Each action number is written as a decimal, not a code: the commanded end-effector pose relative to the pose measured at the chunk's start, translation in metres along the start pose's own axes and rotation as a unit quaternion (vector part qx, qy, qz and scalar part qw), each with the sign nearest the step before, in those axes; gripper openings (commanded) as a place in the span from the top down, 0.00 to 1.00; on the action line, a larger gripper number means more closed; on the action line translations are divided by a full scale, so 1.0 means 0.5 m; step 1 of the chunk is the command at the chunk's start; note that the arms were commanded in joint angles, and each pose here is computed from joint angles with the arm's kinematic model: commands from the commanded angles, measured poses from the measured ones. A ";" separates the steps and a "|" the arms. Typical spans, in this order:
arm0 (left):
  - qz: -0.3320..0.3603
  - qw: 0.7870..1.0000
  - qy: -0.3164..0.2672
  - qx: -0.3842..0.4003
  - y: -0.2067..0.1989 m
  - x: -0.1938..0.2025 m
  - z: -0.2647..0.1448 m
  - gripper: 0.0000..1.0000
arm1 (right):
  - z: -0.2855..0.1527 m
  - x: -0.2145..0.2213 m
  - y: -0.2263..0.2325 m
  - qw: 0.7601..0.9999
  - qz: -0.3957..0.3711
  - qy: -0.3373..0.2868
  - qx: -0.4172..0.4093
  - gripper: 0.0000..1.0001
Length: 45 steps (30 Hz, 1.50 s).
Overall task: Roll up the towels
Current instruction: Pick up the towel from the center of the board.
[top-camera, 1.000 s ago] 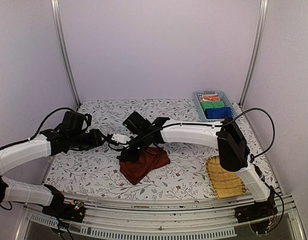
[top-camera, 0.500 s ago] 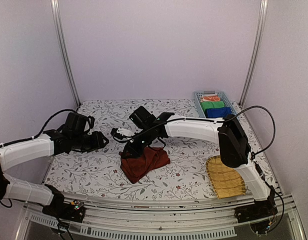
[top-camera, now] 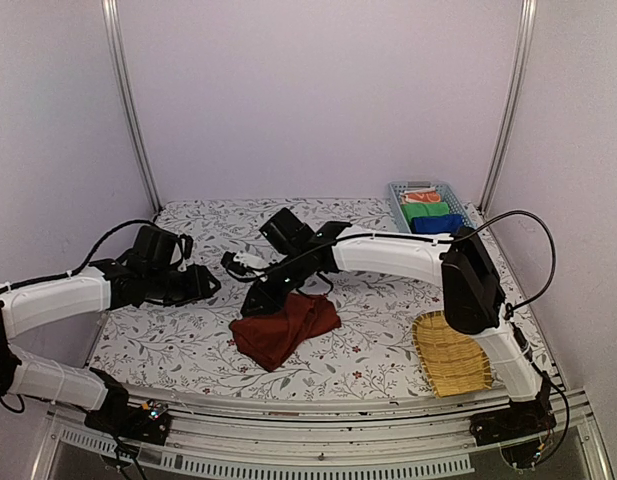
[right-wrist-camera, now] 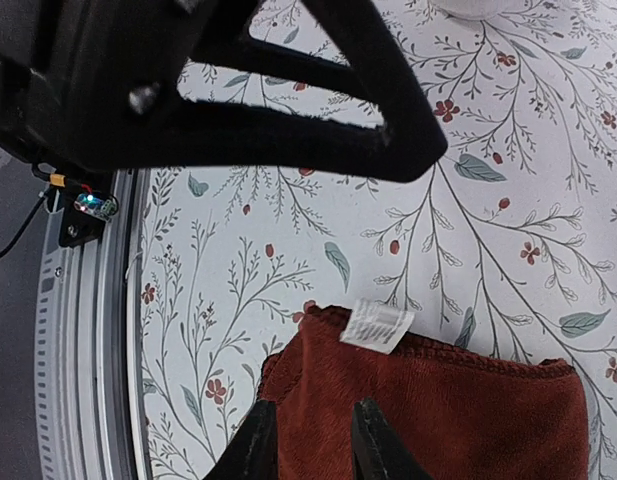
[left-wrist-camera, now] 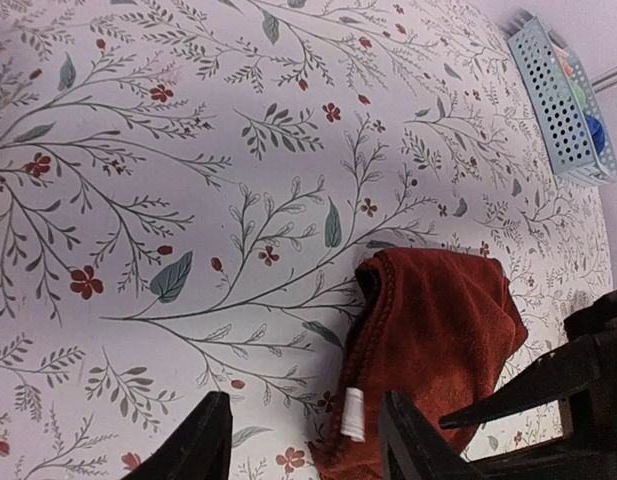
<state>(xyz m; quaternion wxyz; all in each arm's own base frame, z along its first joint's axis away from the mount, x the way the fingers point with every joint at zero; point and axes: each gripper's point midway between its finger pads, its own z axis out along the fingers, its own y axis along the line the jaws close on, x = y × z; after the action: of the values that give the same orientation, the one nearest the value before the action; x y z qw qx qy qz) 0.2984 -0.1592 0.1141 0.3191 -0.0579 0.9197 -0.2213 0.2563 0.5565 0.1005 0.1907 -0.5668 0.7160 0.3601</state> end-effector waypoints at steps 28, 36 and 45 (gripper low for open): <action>-0.004 0.998 0.017 -0.053 0.046 0.019 0.022 0.47 | 0.064 0.045 -0.021 0.996 -0.051 0.053 0.043 0.66; -0.004 0.999 0.021 -0.046 0.042 0.022 0.029 0.47 | 0.029 0.000 -0.004 0.997 -0.057 0.027 0.043 0.88; 0.007 0.999 0.020 -0.040 0.036 0.019 0.031 0.47 | -0.094 -0.109 0.059 0.993 -0.102 -0.033 0.045 0.96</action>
<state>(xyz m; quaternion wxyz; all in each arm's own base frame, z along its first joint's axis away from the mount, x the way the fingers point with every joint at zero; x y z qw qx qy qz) 0.2977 -0.1500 0.0896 0.2944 -0.0703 0.9353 -0.1831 0.2521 0.5617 0.0760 0.1986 -0.6102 0.7071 0.2969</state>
